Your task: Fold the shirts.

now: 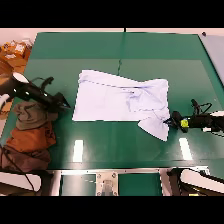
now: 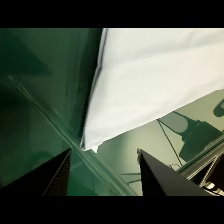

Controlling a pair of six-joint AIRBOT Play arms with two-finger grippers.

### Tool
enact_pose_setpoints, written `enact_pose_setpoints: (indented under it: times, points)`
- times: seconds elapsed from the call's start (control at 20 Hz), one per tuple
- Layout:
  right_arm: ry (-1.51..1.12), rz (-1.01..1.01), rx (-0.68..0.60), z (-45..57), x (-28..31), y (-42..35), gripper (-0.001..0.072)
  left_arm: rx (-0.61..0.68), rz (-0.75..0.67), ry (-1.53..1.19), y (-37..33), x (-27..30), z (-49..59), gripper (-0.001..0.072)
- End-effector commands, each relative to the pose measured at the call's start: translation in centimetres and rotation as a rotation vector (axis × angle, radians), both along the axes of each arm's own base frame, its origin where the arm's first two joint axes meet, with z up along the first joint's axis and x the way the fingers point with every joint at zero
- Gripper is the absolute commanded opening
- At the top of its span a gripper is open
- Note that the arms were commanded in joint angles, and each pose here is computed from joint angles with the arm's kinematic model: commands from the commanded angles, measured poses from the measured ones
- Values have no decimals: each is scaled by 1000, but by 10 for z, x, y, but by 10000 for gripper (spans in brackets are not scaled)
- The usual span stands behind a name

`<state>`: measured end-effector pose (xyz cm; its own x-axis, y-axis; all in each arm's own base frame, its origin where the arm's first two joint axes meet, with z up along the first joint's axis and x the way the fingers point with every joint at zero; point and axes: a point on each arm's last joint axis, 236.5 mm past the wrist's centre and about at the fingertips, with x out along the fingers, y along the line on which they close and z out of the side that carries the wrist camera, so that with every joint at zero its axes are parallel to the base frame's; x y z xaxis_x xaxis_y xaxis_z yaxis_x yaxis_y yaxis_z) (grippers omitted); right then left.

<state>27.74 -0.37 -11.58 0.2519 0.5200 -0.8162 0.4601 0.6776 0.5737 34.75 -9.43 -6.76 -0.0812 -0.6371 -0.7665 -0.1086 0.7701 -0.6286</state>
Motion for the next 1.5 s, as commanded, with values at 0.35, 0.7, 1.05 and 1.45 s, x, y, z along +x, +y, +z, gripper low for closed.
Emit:
enact_pose_setpoints:
  times: [0.35,0.7,1.05,1.45]
  points:
    - [-18,10,19,2,6,9,14,20,-2,-43,-43,-14,-41,357]
    - [-237,28,159,81,50,31,12,-7,-57,-209,-47,25,21,23]
    - [-1090,62,-89,452,69,37,13,161,9,-1079,-22,42,378,24]
    - [-1794,-247,-531,700,-92,64,13,258,136,-1836,-8,-134,631,25]
